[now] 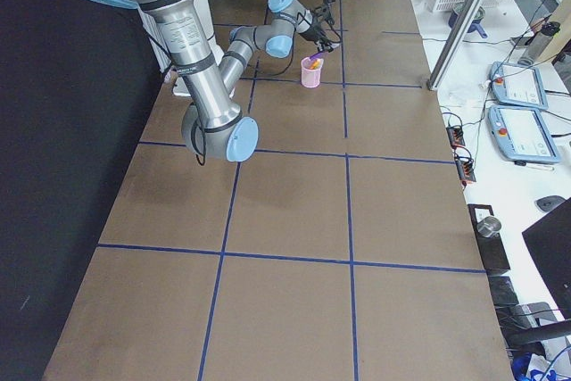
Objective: Collect pens into pen holder
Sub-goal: 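Lift the purple marker with the right gripper and carry it over the cup, then lower the purple marker into the cup and open the right gripper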
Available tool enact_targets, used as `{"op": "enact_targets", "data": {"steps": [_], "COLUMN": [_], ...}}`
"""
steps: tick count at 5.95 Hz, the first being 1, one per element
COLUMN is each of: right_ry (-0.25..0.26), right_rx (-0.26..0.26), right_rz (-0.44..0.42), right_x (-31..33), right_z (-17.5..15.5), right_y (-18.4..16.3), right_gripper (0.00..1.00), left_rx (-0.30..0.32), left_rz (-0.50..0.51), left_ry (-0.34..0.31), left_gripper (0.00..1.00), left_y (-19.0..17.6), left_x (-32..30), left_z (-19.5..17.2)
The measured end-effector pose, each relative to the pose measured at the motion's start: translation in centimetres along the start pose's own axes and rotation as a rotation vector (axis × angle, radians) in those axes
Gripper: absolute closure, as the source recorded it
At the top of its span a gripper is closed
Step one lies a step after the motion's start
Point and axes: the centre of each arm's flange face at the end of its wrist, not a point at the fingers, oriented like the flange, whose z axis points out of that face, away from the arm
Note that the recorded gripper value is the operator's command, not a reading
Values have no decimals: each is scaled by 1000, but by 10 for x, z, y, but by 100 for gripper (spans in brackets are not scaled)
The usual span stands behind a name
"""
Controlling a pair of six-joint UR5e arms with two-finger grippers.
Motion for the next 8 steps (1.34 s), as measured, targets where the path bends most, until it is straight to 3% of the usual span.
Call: {"op": "enact_targets", "data": {"steps": [2,4,6,8], "right_ry": [-15,-52,-56,-29], "right_rx": [101,188,225,232], "right_rz": [-29,-72,-157,-181], "right_x": [-20,-20,-20,-16], "right_z": [-1,21,29,40], "right_y": [39,81,88,95], "right_gripper": [100,100,100,96], "left_rx": [-25,-53,-72,-78], "left_rz": [-51,-76,-91,-95], "left_ry": [-19,-42,-62,-68], "left_gripper": [0,0,0,0], "left_y": [-5,-5,-4,-3], "left_x": [-35,-53,-65,-70], "left_z": [2,19,32,37]}}
